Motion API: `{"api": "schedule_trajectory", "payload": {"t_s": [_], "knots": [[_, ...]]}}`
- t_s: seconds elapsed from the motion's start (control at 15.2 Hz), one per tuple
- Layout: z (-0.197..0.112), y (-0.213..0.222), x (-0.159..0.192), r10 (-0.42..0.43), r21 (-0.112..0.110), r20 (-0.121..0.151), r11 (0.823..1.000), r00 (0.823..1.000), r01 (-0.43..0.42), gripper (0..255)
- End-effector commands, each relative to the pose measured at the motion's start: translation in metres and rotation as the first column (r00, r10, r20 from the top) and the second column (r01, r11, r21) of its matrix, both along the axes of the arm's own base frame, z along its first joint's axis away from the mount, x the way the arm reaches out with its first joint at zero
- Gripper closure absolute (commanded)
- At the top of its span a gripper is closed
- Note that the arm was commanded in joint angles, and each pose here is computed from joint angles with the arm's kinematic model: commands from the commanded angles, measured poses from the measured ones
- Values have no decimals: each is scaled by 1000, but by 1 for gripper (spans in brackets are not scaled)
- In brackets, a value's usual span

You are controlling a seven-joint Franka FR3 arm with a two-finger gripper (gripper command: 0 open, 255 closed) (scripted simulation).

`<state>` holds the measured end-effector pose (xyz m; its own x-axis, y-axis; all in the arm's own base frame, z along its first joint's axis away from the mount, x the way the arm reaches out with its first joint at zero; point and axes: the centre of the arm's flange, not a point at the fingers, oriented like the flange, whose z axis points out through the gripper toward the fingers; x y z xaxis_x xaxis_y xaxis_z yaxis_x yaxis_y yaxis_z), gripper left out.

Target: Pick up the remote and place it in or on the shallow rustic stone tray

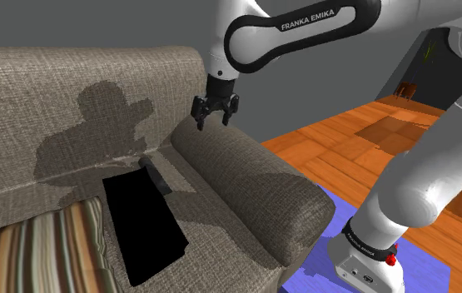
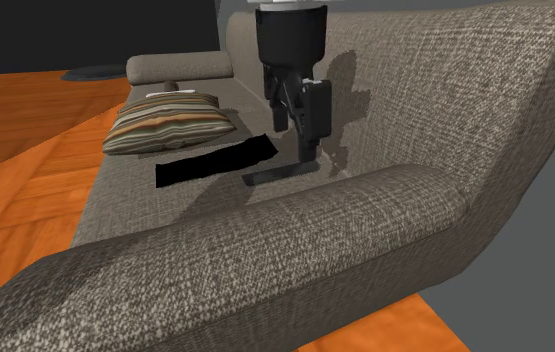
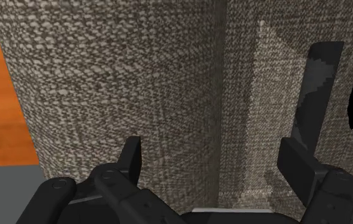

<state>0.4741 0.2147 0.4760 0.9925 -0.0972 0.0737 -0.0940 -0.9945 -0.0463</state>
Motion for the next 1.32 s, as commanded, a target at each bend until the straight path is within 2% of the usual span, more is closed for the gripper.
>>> {"api": "schedule_trajectory", "payload": {"t_s": [0.0,0.99,1.25], "knots": [[-16,21,11,-6,0,-7,1000,1000,6,0],[-120,165,108,-46,-4,-61,999,997,46,0],[-139,170,111,-47,-5,-63,999,997,47,0]]}}
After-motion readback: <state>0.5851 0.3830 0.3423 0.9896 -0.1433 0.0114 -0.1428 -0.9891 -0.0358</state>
